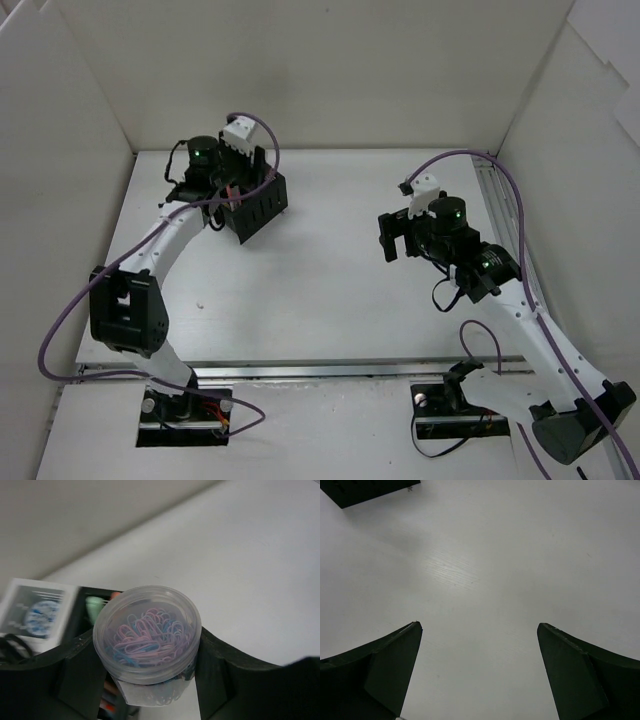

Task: Sort the stationery into containers
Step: Place the stationery in the storage box.

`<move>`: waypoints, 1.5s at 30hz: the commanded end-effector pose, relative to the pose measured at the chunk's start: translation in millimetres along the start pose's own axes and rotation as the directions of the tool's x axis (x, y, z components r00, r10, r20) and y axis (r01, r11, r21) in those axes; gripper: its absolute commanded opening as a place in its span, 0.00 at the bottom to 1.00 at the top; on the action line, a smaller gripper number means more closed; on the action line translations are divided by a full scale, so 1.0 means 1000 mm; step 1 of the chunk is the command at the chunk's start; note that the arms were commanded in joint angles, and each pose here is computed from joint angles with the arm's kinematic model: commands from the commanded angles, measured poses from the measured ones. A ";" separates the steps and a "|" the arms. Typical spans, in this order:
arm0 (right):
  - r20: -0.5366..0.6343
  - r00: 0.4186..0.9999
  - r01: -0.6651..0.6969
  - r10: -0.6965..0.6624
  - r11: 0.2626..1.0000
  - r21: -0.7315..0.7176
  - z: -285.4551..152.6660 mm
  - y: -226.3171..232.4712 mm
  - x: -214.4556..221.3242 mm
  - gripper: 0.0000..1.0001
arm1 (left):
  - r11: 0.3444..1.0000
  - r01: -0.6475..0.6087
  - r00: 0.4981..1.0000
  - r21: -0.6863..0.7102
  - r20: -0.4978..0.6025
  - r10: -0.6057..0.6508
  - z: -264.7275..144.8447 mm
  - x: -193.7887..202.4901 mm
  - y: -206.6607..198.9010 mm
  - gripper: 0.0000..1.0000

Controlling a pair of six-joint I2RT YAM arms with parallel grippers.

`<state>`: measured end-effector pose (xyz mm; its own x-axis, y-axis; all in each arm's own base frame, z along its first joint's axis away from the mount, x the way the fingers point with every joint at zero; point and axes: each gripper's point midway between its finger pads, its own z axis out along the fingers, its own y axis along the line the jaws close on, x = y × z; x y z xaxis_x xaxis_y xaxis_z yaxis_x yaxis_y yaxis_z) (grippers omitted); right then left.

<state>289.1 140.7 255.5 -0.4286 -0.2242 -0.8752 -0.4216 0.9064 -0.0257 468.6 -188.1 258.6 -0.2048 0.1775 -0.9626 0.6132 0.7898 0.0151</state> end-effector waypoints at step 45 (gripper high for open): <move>-0.049 0.988 -0.138 0.150 0.973 0.184 0.044 -0.060 0.007 0.98 | 0.977 -0.013 0.976 -0.214 0.209 0.058 0.071 -0.017 0.209 0.33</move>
<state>332.5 97.3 203.4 -0.5944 -0.1465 -0.7907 -0.2174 0.9759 -0.0174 642.0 -65.7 187.2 -0.2007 0.0953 -0.9750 0.4340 0.9009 -0.0012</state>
